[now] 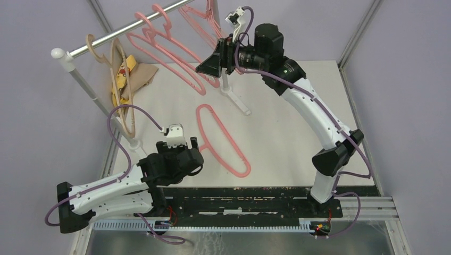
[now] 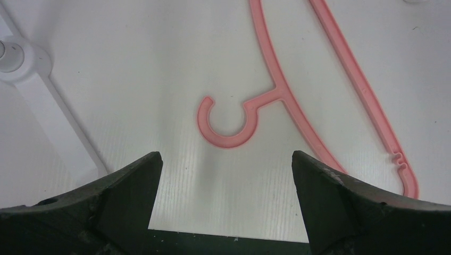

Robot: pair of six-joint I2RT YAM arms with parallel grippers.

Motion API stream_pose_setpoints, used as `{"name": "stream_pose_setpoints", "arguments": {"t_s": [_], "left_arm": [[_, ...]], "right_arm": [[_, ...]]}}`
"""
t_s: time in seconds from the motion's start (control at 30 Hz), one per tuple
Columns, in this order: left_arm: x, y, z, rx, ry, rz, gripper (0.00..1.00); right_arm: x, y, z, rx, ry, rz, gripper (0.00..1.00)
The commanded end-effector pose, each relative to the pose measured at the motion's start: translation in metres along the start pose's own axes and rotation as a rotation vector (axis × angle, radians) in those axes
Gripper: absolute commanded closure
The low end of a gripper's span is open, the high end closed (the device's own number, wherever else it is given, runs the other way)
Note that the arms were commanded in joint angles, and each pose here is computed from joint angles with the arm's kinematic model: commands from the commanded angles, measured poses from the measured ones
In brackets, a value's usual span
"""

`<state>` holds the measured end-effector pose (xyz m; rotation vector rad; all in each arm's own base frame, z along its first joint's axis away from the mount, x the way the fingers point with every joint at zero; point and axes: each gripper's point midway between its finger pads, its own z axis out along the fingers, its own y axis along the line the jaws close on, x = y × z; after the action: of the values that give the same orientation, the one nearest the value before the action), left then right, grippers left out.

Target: Organize the hangers

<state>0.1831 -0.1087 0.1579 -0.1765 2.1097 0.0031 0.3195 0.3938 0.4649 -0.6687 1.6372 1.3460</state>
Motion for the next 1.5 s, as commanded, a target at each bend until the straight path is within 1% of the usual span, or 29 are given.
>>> {"name": "stream_pose_setpoints", "arguments": {"t_s": [0.0,0.07,0.17,0.3,0.43,0.53,0.67,0.77,0.8,0.83,0.87,1.03,1.1,1.27,1.47], "left_arm": [[-0.011,-0.011,-0.004,0.033,-0.02,-0.062,0.01],[-0.009,-0.009,-0.004,0.03,-0.016,-0.059,0.01],[-0.007,-0.007,-0.003,0.031,-0.017,-0.065,0.01],[-0.009,-0.006,-0.004,0.045,-0.028,-0.08,0.01],[-0.009,-0.006,-0.003,0.043,-0.033,-0.075,0.01],[-0.009,-0.009,-0.002,0.039,-0.028,-0.067,0.01],[-0.007,-0.014,-0.001,0.04,-0.02,-0.06,0.01],[-0.006,-0.018,0.0,0.044,-0.012,-0.05,0.01],[-0.005,-0.019,0.001,0.045,-0.009,-0.046,0.01],[-0.004,-0.021,0.002,0.045,-0.007,-0.043,0.01],[-0.003,-0.022,0.003,0.043,-0.005,-0.038,0.01],[-0.001,-0.029,0.005,0.035,0.01,-0.016,0.01],[0.001,-0.03,0.006,0.023,0.018,-0.01,0.01],[0.009,-0.029,0.008,0.015,0.043,-0.028,0.01],[0.018,-0.022,0.007,0.013,0.067,-0.072,0.0]], "right_arm": [[0.003,-0.047,0.015,0.134,-0.003,-0.029,0.17],[0.007,-0.048,0.015,0.144,-0.003,-0.04,0.15],[0.015,-0.056,0.006,0.21,0.004,-0.068,0.14],[0.027,-0.058,-0.014,0.275,0.049,-0.115,0.11],[0.043,-0.056,-0.033,0.305,0.088,-0.125,0.09],[0.064,-0.058,-0.05,0.344,0.128,-0.117,0.09],[0.114,-0.061,-0.073,0.394,0.228,-0.104,0.09],[0.165,-0.065,-0.09,0.439,0.342,-0.095,0.09],[0.191,-0.069,-0.098,0.46,0.398,-0.092,0.09],[0.2,-0.068,-0.102,0.468,0.417,-0.105,0.1],[0.224,-0.07,-0.109,0.48,0.472,-0.105,0.1],[0.311,-0.063,-0.119,0.476,0.672,-0.182,0.12],[0.34,-0.06,-0.117,0.466,0.726,-0.205,0.12],[0.379,-0.068,-0.108,0.474,0.764,-0.236,0.14],[0.394,-0.097,-0.092,0.582,0.816,-0.328,0.18]]}}
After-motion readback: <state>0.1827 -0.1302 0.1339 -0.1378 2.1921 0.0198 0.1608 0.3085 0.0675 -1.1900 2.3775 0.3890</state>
